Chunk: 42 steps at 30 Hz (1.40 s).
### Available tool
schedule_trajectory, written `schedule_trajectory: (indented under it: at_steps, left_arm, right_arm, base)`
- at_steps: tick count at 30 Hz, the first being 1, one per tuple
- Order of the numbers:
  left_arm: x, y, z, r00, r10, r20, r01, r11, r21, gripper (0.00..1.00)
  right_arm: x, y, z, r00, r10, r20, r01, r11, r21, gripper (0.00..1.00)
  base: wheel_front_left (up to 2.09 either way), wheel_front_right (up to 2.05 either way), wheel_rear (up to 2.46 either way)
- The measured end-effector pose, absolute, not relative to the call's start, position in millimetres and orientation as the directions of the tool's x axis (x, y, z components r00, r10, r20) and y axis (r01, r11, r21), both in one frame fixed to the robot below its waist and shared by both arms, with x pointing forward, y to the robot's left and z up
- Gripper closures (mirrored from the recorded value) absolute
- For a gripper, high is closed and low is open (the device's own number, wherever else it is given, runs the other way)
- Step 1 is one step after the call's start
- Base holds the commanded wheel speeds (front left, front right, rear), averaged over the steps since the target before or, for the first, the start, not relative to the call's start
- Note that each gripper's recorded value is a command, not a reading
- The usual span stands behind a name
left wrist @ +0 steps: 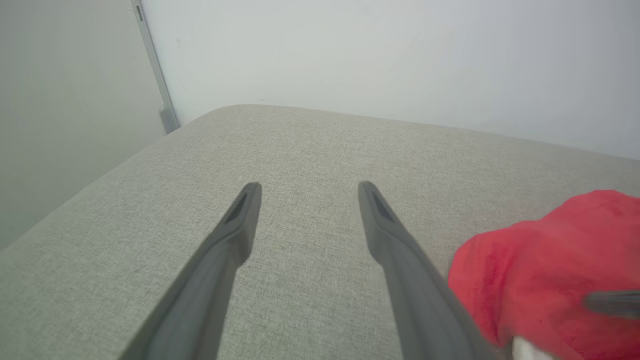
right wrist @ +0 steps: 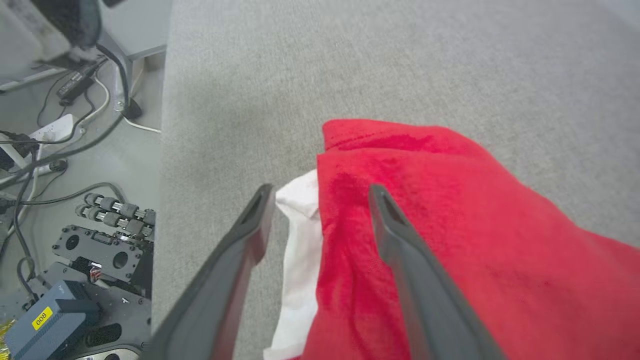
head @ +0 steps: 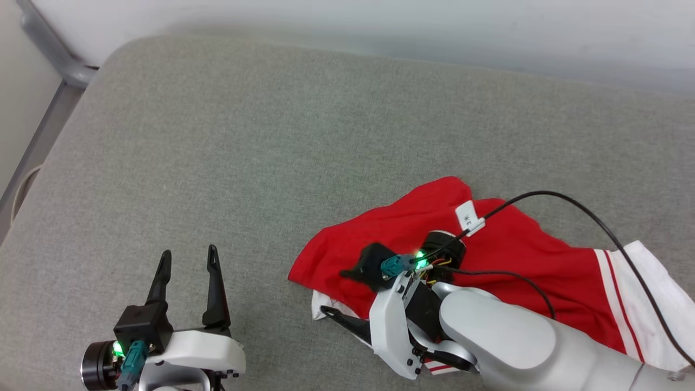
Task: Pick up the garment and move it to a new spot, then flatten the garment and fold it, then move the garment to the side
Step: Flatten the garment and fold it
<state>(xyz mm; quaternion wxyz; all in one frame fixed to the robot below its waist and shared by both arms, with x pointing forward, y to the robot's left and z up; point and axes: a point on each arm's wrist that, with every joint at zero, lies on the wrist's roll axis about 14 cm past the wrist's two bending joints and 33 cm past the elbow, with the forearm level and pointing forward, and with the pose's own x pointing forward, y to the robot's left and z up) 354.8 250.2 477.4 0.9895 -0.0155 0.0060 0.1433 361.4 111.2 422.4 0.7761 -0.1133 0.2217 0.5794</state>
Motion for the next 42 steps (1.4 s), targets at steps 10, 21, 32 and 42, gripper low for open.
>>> schedule_trajectory:
  at_steps: [10,21,32,42]
  left_arm:
    - [342,247,488,0.962,0.271,0.017,-0.271,0.962,-0.028,0.0]
    - [330,246,494,0.964,0.263,0.039,-0.263,0.965,-0.019,0.0]
    - [338,224,502,0.981,0.179,0.069,-0.179,0.984,-0.014,0.0]
    - [345,210,506,0.987,0.135,0.083,-0.135,0.991,-0.004,0.0]
  right_arm:
    - [420,80,536,0.417,0.889,-0.187,-0.909,0.411,-0.072,0.0]
    - [485,-25,626,0.739,0.644,0.196,-0.627,0.765,-0.15,0.0]
    - [447,-147,608,0.911,0.277,0.307,-0.262,0.961,-0.088,0.0]
    - [386,-196,560,0.969,0.062,0.239,-0.062,0.998,-0.007,0.0]
  base:
    - [0.0,0.0,0.0]
    - [0.0,0.0,0.0]
    - [0.0,0.0,0.0]
    - [0.0,0.0,0.0]
